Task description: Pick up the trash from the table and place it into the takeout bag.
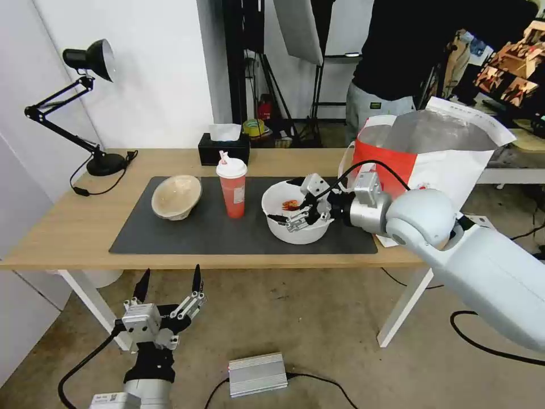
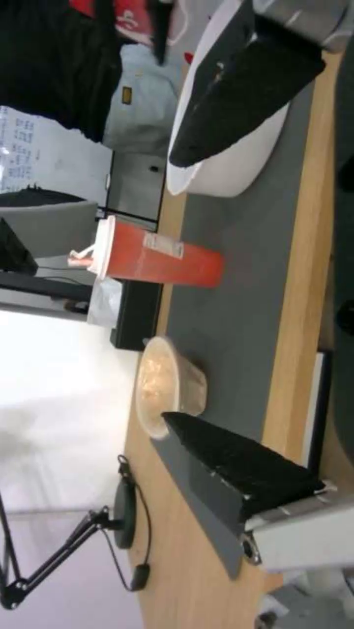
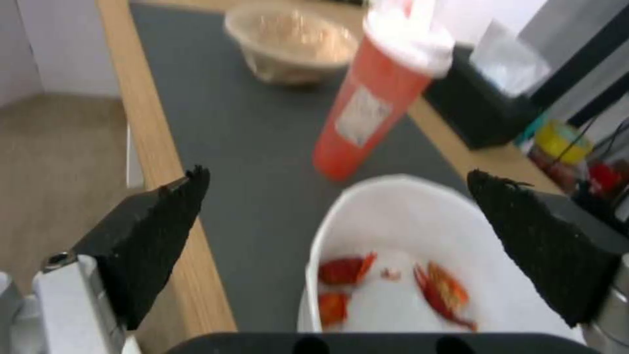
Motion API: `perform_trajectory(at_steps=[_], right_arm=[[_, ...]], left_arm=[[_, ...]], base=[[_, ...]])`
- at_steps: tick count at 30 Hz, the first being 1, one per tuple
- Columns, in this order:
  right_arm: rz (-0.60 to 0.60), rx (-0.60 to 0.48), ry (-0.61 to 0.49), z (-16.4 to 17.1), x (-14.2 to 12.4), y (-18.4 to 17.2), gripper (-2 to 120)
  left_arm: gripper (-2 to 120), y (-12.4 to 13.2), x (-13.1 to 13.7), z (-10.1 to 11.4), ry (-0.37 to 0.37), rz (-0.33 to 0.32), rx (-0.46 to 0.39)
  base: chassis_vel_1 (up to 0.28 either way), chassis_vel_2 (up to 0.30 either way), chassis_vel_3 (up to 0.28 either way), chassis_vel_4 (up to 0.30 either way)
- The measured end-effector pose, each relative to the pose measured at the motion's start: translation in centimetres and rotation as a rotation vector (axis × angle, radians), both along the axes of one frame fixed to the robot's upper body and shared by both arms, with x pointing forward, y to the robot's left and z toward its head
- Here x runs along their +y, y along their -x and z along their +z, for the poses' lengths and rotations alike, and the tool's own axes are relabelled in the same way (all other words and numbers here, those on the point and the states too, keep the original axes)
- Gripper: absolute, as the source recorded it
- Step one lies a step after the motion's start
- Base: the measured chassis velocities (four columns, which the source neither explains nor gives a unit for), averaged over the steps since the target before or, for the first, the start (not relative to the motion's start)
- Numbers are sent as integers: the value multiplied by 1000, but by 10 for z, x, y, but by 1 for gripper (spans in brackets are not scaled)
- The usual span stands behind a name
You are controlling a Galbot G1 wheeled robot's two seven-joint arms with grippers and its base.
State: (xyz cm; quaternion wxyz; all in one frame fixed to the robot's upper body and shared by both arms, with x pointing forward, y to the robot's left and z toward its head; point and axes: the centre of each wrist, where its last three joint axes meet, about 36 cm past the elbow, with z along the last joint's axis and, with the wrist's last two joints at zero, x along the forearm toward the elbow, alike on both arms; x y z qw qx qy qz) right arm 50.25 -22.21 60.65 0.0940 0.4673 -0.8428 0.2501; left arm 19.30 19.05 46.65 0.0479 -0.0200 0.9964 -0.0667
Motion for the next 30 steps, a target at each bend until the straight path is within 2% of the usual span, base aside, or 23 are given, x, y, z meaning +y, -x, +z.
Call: perform_trajectory(at_steps=[16, 30], right_arm=[[12, 19, 147, -7, -5, -18, 100], [35, 42, 186, -9, -11, -20, 100]], left_arm=[[100, -1, -3, -4, -7, 3, 2], [100, 0, -5, -7, -6, 6, -5]], base=[[0, 0, 0, 0], [0, 0, 0, 0]])
